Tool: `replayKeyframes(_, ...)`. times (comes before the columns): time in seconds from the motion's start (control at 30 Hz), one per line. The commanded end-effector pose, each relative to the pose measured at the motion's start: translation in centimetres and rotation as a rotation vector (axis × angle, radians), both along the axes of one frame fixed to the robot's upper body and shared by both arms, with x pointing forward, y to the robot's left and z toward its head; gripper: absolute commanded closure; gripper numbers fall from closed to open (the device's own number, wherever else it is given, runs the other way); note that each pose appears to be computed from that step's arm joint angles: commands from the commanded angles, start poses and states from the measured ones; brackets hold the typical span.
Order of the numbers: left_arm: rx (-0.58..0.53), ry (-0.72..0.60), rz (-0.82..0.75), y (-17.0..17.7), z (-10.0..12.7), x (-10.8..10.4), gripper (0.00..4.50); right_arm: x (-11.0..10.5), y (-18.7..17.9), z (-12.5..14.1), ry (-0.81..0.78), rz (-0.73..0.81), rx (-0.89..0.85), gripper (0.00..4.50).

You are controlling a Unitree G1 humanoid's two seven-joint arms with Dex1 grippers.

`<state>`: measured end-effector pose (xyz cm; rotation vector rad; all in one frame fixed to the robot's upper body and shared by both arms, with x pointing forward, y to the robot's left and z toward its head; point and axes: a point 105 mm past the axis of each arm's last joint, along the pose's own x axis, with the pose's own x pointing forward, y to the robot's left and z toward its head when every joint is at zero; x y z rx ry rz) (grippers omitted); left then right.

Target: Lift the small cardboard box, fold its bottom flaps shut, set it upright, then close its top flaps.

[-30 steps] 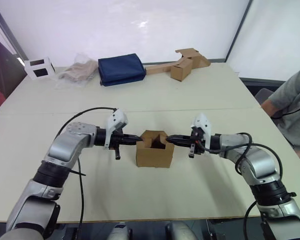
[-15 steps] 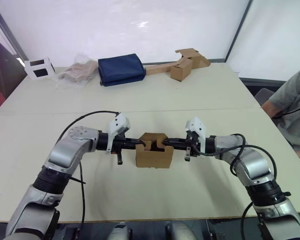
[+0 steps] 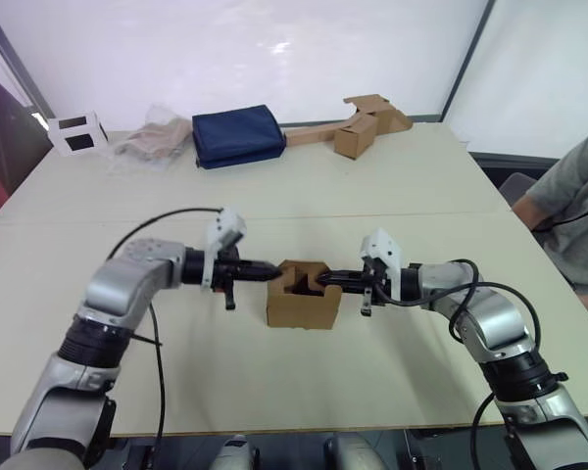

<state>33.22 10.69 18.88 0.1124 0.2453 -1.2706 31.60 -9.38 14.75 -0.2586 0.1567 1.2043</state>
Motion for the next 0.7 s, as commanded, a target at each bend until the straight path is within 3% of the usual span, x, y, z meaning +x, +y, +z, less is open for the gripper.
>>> replayKeyframes(0.03, -0.037, -0.042, 0.059, 1.0, 1.6, 1.5, 4.45, -0.4, 0.4, 2.1, -0.059, 0.022, 0.045, 4.5)
replayKeyframes(0.17, -0.044, -0.015, 0.093, 1.1, 0.4, 2.7, 4.45, -0.8, 0.4, 3.7, -0.074, 0.03, 0.105, 4.5)
replayKeyframes(0.3, -0.034, 0.036, 0.144, 0.9, -2.5, 4.6, 4.45, -2.4, 0.3, 6.9, -0.114, 0.063, 0.163, 4.5)
replayKeyframes(0.47, -0.022, 0.085, 0.105, 0.4, -4.3, 4.4, 4.45, -4.3, 0.9, 8.4, -0.133, 0.096, 0.187, 4.5)
replayKeyframes(0.57, -0.024, 0.097, 0.078, 0.1, -4.6, 3.9, 4.45, -5.8, 1.7, 8.1, -0.11, 0.135, 0.173, 4.5)
replayKeyframes(0.7, -0.023, 0.111, 0.058, -0.3, -5.1, 3.1, 4.45, -7.9, 3.0, 5.5, -0.048, 0.178, 0.114, 4.5)
